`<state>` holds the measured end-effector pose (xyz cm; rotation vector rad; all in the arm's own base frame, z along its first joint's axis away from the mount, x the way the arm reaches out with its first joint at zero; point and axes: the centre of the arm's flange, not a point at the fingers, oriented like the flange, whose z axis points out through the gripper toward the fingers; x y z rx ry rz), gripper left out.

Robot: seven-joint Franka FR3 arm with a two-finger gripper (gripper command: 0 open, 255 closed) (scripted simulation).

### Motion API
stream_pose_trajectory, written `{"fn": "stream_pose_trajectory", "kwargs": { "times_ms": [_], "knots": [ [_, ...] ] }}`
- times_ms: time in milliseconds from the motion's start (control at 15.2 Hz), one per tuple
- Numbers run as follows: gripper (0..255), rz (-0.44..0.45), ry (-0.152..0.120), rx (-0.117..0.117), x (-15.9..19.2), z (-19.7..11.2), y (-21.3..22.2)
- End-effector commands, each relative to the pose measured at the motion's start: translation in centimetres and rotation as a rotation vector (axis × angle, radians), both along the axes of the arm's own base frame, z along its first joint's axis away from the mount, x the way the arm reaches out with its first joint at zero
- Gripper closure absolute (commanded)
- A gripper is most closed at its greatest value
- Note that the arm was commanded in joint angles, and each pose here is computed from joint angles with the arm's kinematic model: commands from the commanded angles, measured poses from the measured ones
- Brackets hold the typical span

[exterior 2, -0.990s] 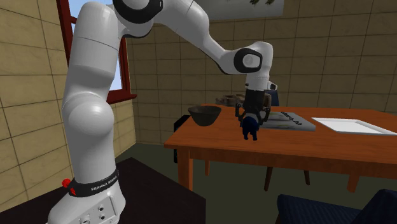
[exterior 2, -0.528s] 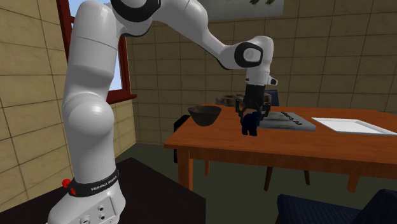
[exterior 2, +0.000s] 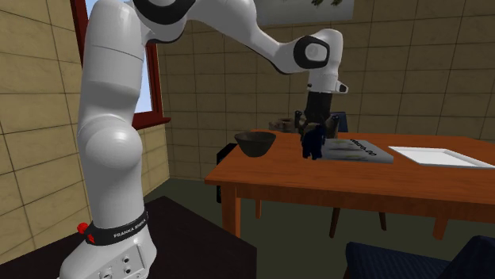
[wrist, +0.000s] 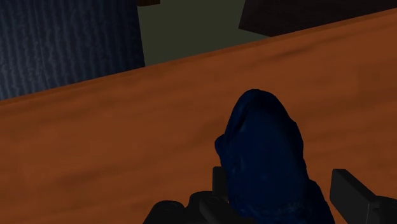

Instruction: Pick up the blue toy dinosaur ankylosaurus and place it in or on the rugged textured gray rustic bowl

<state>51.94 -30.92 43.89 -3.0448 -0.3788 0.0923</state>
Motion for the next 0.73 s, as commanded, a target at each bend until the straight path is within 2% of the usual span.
{"fn": "stream_pose_trajectory", "kwargs": {
  "times_ms": [0, 660],
  "knots": [
    [255, 0.0, 0.0, 0.0, 0.0, 1.1, 0.2],
    [255, 0.0, 0.0, 0.0, 0.0, 6.4, 0.2]
  ]
}}
